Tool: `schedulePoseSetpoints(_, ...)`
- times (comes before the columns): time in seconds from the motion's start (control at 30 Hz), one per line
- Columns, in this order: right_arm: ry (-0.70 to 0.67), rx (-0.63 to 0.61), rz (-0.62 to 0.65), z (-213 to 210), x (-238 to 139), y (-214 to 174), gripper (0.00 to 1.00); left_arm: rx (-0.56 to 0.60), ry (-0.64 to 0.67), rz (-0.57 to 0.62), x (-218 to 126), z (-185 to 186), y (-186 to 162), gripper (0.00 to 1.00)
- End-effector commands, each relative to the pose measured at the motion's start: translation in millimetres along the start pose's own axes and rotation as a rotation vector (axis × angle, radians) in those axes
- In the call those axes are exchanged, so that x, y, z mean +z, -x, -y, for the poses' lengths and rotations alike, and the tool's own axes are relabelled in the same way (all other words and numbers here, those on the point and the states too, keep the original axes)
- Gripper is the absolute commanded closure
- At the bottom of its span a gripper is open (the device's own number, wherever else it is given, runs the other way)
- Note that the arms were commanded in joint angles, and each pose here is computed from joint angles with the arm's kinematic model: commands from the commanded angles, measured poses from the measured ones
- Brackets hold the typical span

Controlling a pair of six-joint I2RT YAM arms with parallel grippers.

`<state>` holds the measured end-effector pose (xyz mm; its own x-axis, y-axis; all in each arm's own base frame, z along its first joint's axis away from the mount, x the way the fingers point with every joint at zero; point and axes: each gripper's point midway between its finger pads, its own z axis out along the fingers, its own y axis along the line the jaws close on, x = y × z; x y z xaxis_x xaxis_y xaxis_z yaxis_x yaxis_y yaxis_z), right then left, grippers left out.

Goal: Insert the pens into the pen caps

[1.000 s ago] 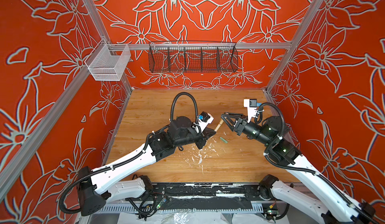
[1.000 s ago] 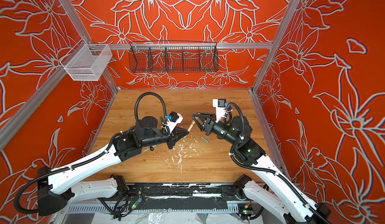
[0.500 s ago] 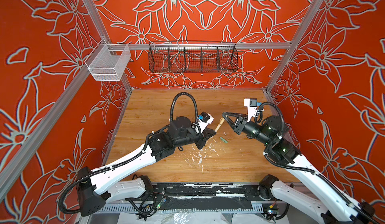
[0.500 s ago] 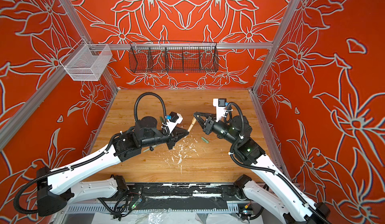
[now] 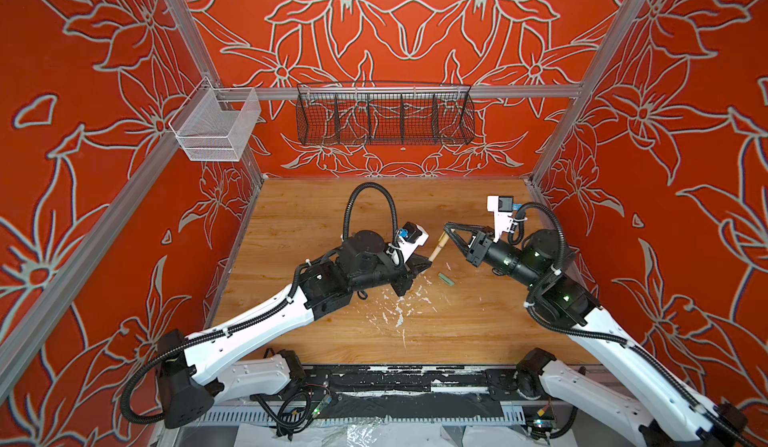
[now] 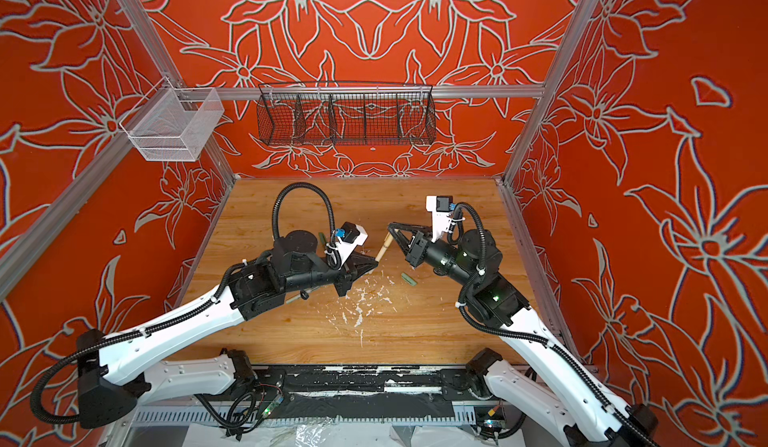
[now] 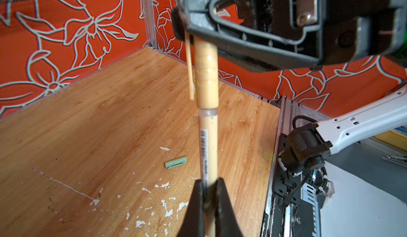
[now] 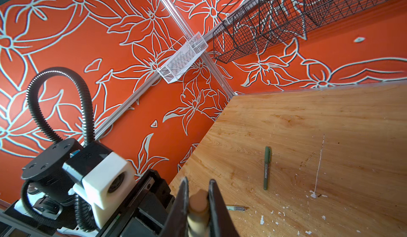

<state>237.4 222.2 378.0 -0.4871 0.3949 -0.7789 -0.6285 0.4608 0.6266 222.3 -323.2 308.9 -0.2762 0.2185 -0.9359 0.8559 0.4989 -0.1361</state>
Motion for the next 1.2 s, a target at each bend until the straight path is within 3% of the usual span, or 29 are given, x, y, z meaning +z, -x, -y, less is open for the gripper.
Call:
schedulePoseSetpoints(0.0,0.014,0.058,-0.103,4,-1,-29,1.0,0.074,0.01,0.106,-1,1,40,1.0)
schedulePoseSetpoints(0.73,-0.024,0.125,-0.287,35,-9,-113,1.0,0.092,0.071,0.225,-6,-15,91,1.0)
schedulePoseSetpoints(1.17,-0.031,0.178,-0.31,46,-10,-145,1.0,0.09,0.089,0.305,-18,-20,112,1.0)
